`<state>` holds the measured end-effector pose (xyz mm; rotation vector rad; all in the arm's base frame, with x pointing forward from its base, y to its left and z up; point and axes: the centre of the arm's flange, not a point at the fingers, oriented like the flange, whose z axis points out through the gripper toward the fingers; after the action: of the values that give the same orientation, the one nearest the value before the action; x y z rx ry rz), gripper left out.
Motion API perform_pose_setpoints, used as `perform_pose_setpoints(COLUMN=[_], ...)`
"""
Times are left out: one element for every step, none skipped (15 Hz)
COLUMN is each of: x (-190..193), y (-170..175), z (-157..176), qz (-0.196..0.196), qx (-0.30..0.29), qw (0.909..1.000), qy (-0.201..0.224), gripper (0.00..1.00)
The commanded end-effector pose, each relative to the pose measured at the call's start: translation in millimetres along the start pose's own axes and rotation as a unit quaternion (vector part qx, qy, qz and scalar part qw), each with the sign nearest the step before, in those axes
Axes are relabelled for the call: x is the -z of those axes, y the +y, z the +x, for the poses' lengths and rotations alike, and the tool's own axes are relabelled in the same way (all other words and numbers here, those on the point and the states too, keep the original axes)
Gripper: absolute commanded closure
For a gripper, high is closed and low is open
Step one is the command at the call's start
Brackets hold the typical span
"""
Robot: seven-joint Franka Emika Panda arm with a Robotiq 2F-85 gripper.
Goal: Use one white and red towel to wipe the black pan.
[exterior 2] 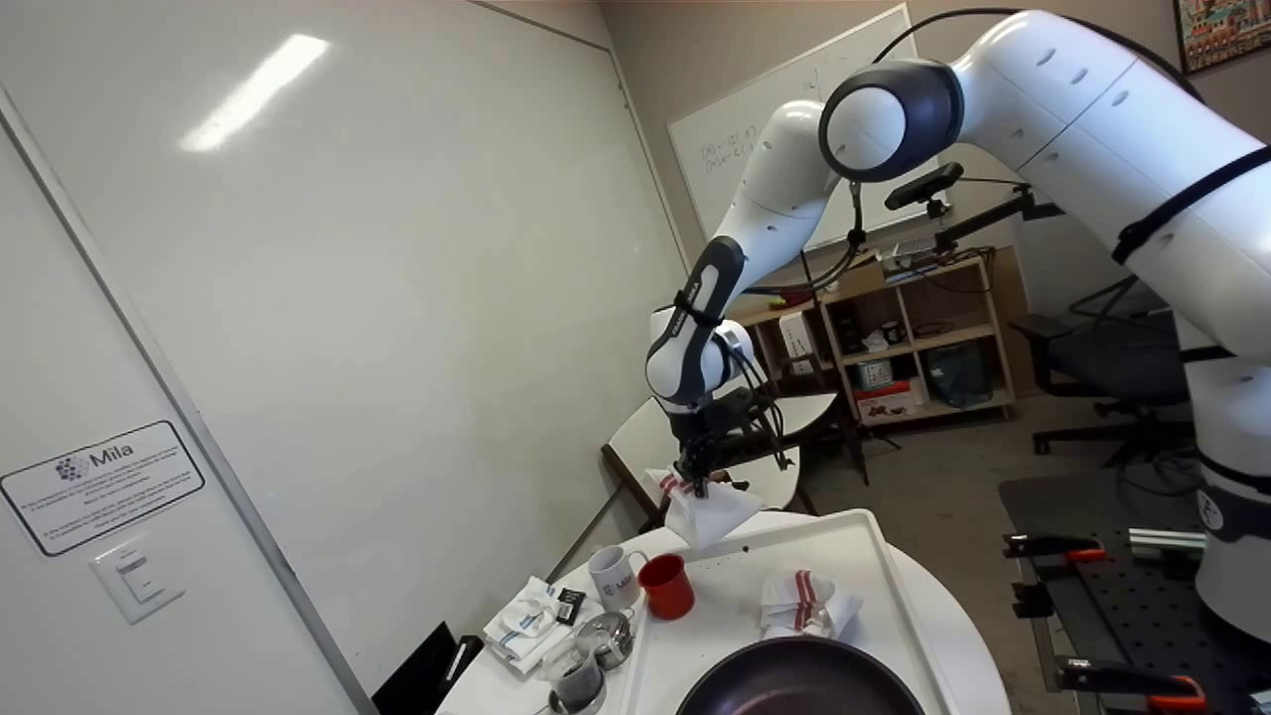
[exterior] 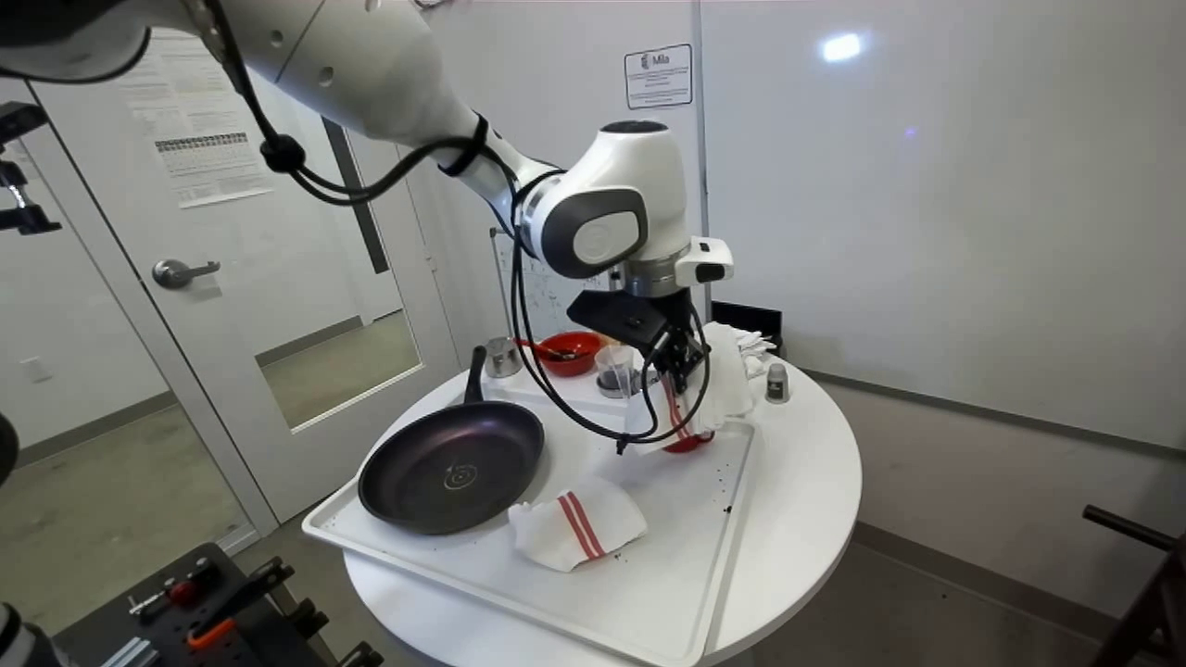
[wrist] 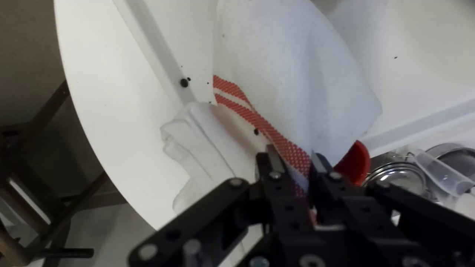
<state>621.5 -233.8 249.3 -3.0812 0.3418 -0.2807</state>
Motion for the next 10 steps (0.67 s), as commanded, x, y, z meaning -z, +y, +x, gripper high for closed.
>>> perform_pose_setpoints(x=[38,44,48,53,57,60,63,64,64,62], y=[-39,-50,-61,-72,-84,-95,-107,-120,-133,-146], z=[-41,-44,-48,-51,-54,-57,-60,-62,-65,-68], qz=[-0.002,0.000,-0.002,-0.002,-0.004,-0.004,-0.006,-0.007,-0.007,-0.009], qx=[0.064,0.082,0.098,0.114,0.130,0.146,0.162,0.179,0.196,0.213], qw=[0.9979,0.9966,0.9952,0.9934,0.9916,0.9893,0.9868,0.9838,0.9804,0.9768], qy=[0.010,0.008,0.007,0.004,0.003,0.001,-0.003,-0.010,-0.017,-0.024], gripper=[0.96,0.96,0.96,0.96,0.96,0.96,0.96,0.96,0.96,0.96])
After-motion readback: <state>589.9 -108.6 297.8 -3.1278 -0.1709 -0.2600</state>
